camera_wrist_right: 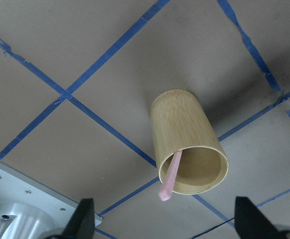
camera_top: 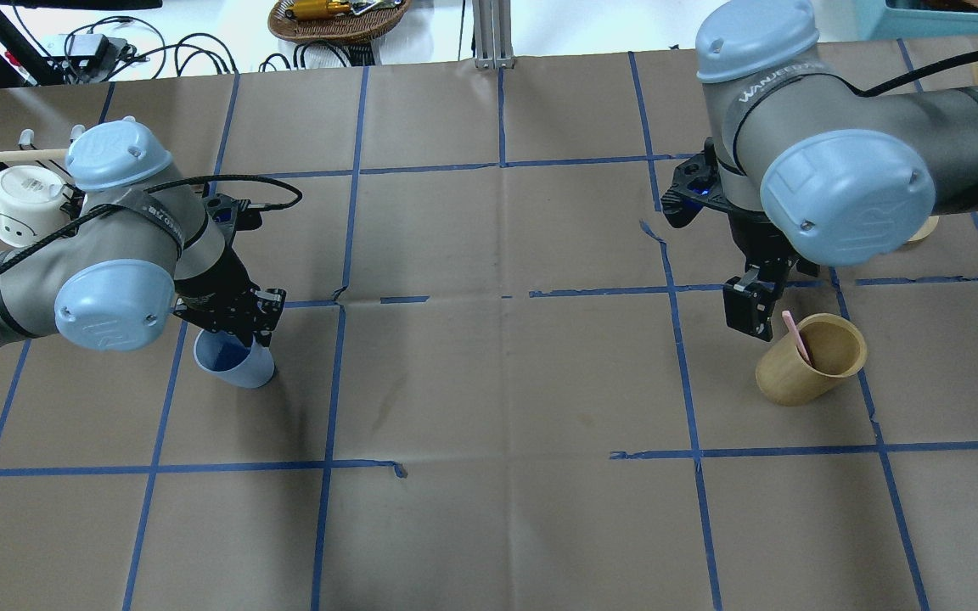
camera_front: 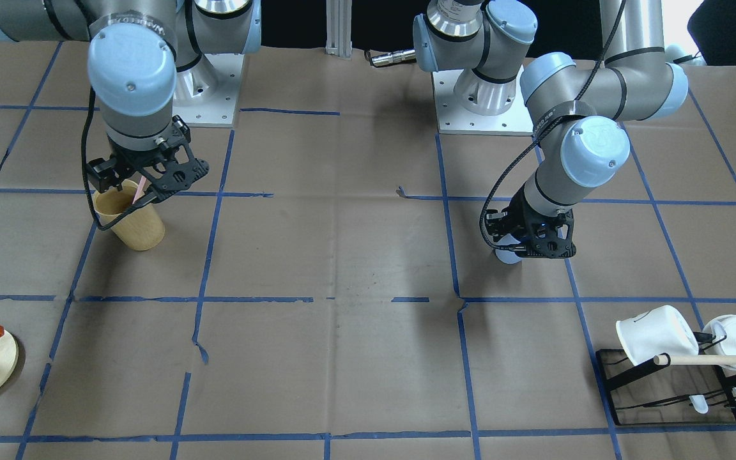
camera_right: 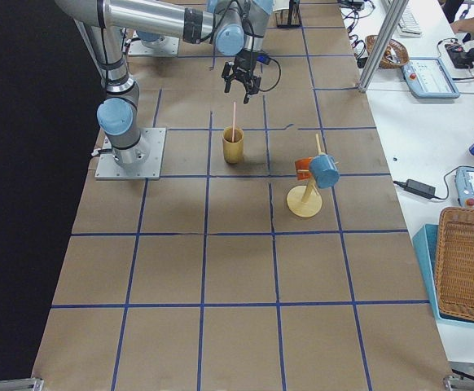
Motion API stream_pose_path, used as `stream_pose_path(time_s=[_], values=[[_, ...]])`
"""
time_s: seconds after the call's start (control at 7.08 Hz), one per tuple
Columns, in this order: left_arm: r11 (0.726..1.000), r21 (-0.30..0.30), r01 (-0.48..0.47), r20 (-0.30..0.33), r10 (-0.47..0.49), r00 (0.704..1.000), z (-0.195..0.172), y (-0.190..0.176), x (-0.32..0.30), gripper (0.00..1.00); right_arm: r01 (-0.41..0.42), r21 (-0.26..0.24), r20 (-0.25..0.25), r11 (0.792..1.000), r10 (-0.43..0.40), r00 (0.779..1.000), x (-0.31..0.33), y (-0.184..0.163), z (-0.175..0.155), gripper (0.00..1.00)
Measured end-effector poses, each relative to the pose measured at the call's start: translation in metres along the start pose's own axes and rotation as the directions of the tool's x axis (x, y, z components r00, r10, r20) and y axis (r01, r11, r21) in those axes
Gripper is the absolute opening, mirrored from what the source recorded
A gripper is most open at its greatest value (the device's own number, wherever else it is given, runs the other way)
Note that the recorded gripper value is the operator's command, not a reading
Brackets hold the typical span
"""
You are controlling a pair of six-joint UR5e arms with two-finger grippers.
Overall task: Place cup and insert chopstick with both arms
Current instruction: 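Carry blue cup to table center with left gripper while right lifts chopstick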
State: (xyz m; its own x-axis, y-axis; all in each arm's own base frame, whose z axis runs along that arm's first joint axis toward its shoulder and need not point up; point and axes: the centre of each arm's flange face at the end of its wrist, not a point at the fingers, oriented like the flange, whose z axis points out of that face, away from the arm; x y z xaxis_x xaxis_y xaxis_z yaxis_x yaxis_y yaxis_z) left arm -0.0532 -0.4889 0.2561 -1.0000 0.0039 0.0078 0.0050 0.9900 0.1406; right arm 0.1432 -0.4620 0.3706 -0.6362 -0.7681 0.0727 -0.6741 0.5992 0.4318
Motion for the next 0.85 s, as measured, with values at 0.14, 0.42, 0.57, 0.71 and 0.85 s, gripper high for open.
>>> stream_pose_path(time_s=[0.14, 0.42, 0.57, 0.71, 0.85], values=[[1.0, 0.006, 0.0, 0.002, 0.0, 1.0, -0.004, 0.001, 0.001, 0.0, 0.03, 0.007, -0.013, 1.0, -0.029, 0.999, -0.004, -0.003, 0.0, 1.0], [1.0, 0.012, 0.004, 0.004, -0.005, 1.0, -0.02, -0.001, 0.006, 0.0, 0.041, 0.033, -0.051, 0.999, -0.039, 0.998, -0.008, -0.012, 0.021, 1.0], [1.0, 0.011, 0.02, 0.003, -0.02, 1.0, -0.029, -0.006, 0.012, 0.0, 0.045, 0.04, -0.066, 0.998, -0.042, 0.997, -0.01, -0.015, 0.03, 1.0], [0.999, 0.014, 0.036, 0.002, -0.036, 0.999, -0.035, -0.011, 0.024, 0.0, 0.047, 0.04, -0.07, 0.998, -0.044, 0.997, -0.011, -0.015, 0.034, 1.0], [0.998, 0.027, 0.055, 0.001, -0.055, 0.998, -0.043, -0.018, 0.04, 0.0, 0.047, 0.037, -0.069, 0.998, -0.045, 0.997, -0.013, -0.011, 0.035, 1.0]])
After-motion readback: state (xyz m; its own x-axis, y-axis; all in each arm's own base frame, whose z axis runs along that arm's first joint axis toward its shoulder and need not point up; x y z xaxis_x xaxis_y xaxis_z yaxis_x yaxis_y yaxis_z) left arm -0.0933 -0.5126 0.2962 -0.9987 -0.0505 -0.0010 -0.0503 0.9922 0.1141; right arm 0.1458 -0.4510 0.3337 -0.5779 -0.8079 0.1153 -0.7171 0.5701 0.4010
